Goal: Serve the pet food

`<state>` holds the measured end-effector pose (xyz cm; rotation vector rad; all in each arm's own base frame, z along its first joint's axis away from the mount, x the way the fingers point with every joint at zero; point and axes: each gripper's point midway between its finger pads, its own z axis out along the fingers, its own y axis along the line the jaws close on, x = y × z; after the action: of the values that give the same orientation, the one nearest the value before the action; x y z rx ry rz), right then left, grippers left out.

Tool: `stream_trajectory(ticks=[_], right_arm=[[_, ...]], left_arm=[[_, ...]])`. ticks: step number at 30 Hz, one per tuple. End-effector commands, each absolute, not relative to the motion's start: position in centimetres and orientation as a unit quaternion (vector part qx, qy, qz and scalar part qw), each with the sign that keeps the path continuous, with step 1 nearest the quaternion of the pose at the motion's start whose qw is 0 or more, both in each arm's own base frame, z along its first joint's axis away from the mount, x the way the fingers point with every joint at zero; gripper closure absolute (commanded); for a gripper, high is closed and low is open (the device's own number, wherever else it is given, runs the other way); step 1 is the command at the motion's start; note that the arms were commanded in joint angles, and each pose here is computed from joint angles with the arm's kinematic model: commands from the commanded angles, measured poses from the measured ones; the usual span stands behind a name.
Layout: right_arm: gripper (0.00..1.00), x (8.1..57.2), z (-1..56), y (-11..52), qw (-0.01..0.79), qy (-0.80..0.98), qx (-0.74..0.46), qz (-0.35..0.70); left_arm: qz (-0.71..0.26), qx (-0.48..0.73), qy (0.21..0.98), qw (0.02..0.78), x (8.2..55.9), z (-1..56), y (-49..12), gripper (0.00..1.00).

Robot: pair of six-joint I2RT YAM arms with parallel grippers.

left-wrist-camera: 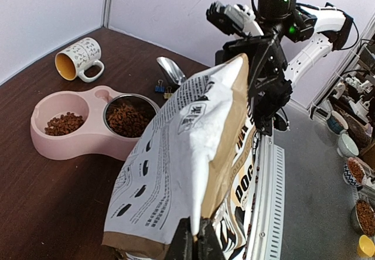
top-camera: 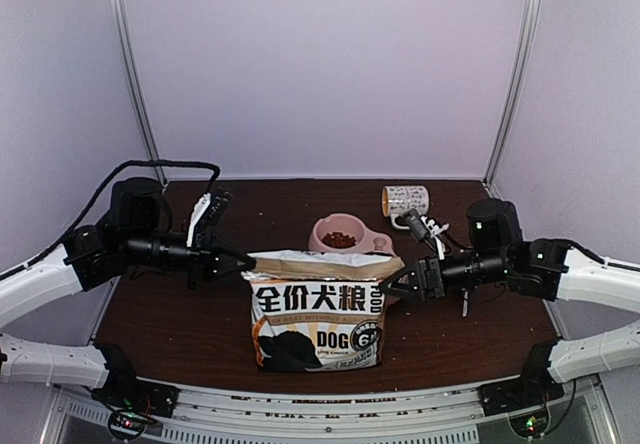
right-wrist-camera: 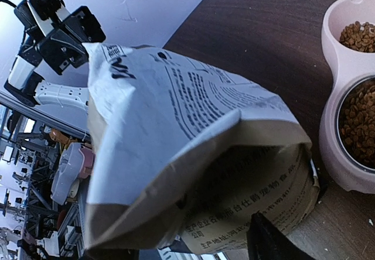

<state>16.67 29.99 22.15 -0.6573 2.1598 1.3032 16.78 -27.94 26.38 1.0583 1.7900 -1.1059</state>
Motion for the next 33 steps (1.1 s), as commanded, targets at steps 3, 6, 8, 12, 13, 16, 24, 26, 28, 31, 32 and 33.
stream_trajectory(ticks=[3,6,8,12,13,16,24,26,28,31,32,33], right_arm=[[0.33,16.4,25.3,29.8,0.279,0.781,-0.232,0.509],[0.29,16.2,29.2,30.1,0.301,0.756,-0.255,0.522],[0.28,16.3,30.8,30.1,0.313,0.750,-0.266,0.518],[0.27,17.6,31.9,29.6,0.334,0.764,-0.272,0.481],[0.27,17.9,32.3,29.5,0.340,0.763,-0.270,0.480],[0.27,18.9,32.8,29.7,0.344,0.760,-0.258,0.487],[0.46,18.9,28.0,30.8,0.284,0.788,-0.260,0.481],[0.49,18.1,27.1,31.0,0.265,0.784,-0.260,0.498],[0.52,17.7,26.9,31.4,0.259,0.775,-0.258,0.515],[0.56,17.3,26.0,31.6,0.248,0.776,-0.257,0.520],[0.56,17.3,25.7,31.7,0.245,0.778,-0.256,0.519],[0.57,17.2,25.4,31.7,0.243,0.779,-0.256,0.518]], left_arm=[[-0.429,0.422,0.676,0.425,17.4,29.0,-27.6,1.00],[-0.426,0.425,0.677,0.423,17.4,29.1,-27.5,1.00],[-0.424,0.426,0.677,0.425,17.4,29.2,-27.4,1.00],[-0.421,0.424,0.677,0.429,17.3,29.3,-27.2,1.00],[-0.421,0.424,0.678,0.428,17.2,29.2,-27.2,1.00],[-0.419,0.423,0.680,0.429,17.3,29.1,-27.1,1.00],[-0.419,0.424,0.679,0.428,17.2,29.2,-27.1,1.00],[-0.418,0.424,0.680,0.428,17.2,29.1,-27.0,1.00],[-0.418,0.424,0.681,0.427,17.2,29.0,-27.1,1.00],[-0.417,0.424,0.682,0.426,17.3,28.8,-27.1,1.00],[-0.417,0.425,0.681,0.426,17.3,28.8,-27.1,1.00],[-0.416,0.426,0.682,0.425,17.4,28.7,-27.1,1.00]])
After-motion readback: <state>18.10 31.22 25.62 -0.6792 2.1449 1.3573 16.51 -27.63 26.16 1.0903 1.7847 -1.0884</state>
